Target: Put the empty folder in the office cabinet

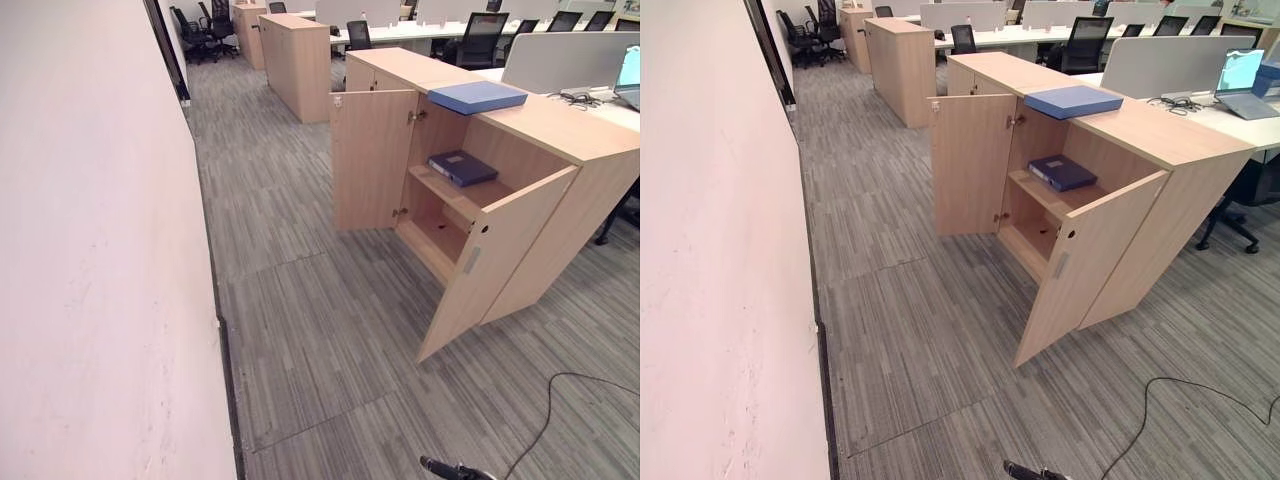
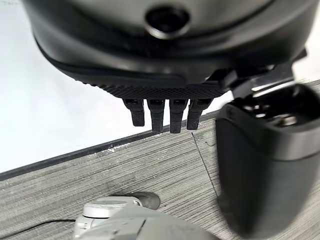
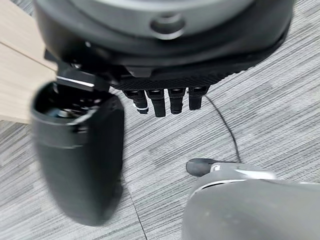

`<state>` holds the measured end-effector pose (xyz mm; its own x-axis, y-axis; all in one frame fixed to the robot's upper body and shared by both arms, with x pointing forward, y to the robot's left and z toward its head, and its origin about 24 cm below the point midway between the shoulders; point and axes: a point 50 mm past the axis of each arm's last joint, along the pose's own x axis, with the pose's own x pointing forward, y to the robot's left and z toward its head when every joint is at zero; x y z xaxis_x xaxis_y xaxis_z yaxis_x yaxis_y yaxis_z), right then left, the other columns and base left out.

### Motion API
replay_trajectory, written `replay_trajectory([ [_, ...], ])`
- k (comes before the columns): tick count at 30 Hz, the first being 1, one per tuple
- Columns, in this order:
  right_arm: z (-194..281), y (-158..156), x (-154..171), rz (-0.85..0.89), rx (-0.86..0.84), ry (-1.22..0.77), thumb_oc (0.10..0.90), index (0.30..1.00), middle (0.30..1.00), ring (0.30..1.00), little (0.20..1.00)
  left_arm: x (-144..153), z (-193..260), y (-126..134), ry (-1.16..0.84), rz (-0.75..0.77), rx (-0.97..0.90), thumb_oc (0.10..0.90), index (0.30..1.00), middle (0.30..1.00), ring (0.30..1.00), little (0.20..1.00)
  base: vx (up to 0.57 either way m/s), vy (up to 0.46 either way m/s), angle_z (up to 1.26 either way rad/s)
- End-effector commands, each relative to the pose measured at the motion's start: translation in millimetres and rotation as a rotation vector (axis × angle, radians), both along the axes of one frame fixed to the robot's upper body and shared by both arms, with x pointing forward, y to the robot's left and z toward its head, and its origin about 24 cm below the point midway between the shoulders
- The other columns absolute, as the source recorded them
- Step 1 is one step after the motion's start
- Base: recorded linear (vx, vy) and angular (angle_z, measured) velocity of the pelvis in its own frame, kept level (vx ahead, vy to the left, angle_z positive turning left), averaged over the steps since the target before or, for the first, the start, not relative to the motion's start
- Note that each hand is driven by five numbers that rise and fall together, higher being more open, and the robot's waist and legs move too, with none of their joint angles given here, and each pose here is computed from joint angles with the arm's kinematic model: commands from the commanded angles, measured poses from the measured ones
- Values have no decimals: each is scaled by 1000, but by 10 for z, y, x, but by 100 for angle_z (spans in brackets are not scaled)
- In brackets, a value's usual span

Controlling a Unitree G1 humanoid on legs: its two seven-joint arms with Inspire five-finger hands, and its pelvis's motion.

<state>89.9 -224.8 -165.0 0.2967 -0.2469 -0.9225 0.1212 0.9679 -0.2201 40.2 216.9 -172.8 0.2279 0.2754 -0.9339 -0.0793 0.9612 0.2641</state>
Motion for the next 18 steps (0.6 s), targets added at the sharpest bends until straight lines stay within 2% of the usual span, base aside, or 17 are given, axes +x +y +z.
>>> replay_trajectory([
  [1,63,-103,175,5,-37,-45,800,900,900,900,900,166,12,-9,-39,-17,-1,800,900,900,900,900,0,0,0],
  [8,55,-82,159,10,-28,-46,800,900,900,900,900,181,22,25,-52,-16,6,800,900,900,900,900,0,-1,0],
  [14,59,-95,159,33,6,-51,800,900,900,900,900,137,-6,-61,-20,-44,-128,800,900,900,900,900,0,0,0],
  [18,64,-104,166,25,22,-58,800,900,900,900,900,117,-4,-24,-2,-61,-133,800,900,900,900,900,0,0,0],
])
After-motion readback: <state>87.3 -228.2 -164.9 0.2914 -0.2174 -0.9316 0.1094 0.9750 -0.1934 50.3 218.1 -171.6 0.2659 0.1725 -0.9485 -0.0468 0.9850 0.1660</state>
